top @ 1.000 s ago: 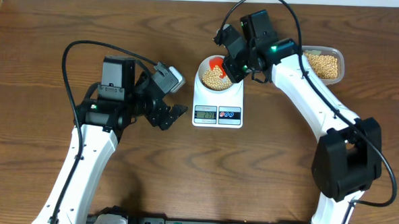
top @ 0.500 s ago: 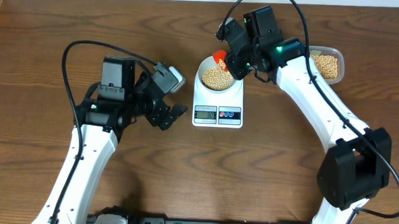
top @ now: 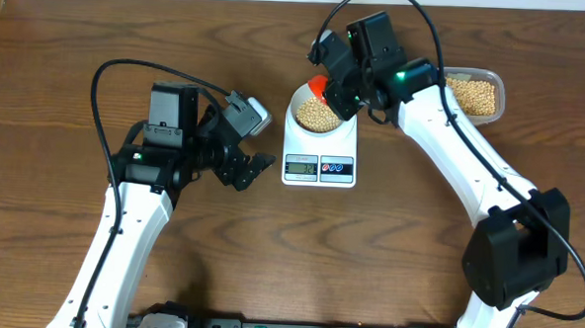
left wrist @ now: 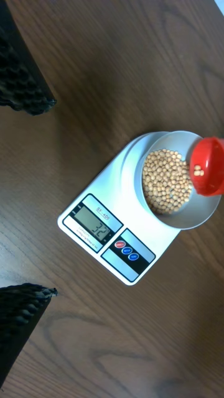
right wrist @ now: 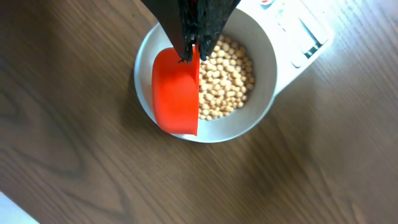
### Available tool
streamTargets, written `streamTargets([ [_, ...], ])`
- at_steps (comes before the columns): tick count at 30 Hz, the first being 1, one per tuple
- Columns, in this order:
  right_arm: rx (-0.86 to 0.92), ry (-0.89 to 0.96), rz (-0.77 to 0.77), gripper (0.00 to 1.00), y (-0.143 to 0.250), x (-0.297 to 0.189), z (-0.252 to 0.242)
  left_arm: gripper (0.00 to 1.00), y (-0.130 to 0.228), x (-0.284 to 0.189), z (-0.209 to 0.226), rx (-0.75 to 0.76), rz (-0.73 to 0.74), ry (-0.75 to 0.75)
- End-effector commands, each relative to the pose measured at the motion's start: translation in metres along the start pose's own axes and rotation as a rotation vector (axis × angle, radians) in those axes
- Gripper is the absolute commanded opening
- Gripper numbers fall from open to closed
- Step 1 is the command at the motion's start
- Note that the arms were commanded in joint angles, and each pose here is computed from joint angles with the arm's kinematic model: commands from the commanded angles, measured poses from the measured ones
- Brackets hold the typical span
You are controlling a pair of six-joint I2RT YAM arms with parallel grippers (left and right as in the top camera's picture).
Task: Scoop item into bowl and weigh 50g on scale
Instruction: 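Tilt the red scoop over the grey bowl to pour soybeans, then move the empty scoop right back to the soybean tub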
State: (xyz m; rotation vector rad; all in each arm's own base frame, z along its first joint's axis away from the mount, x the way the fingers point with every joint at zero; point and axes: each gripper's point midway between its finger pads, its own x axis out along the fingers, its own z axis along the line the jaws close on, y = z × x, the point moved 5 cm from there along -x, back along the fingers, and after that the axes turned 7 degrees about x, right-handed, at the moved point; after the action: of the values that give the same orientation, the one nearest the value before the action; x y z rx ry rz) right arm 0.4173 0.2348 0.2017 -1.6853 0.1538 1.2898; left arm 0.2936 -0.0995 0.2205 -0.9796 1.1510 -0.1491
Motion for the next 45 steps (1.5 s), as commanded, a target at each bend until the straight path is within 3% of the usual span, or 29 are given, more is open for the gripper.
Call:
streamTargets([
  [1, -0.051, 0.028, -0.022, 0.01, -0.006, -0.014, 0.007, 0.90, 0.001, 0.001, -0.003, -0.015, -0.004, 0.014],
  [12, -0.063, 0.022, -0.037, 0.01, -0.010, -0.020, 0.012, 0.89, 0.001, 0.001, -0.003, -0.015, -0.004, 0.014],
  [25, -0.013, 0.079, -0.195, 0.01, -0.032, -0.093, 0.005, 0.89, 0.001, 0.001, -0.003, -0.015, -0.004, 0.014],
  [37, 0.316, 0.380, -0.187, 0.01, -0.009, -0.119, -0.084, 0.89, 0.001, 0.001, -0.003, -0.015, -0.004, 0.014],
  [45, 0.440, 0.553, -0.153, 0.01, 0.019, -0.139, -0.138, 0.90, 0.001, 0.001, -0.003, -0.015, -0.004, 0.014],
])
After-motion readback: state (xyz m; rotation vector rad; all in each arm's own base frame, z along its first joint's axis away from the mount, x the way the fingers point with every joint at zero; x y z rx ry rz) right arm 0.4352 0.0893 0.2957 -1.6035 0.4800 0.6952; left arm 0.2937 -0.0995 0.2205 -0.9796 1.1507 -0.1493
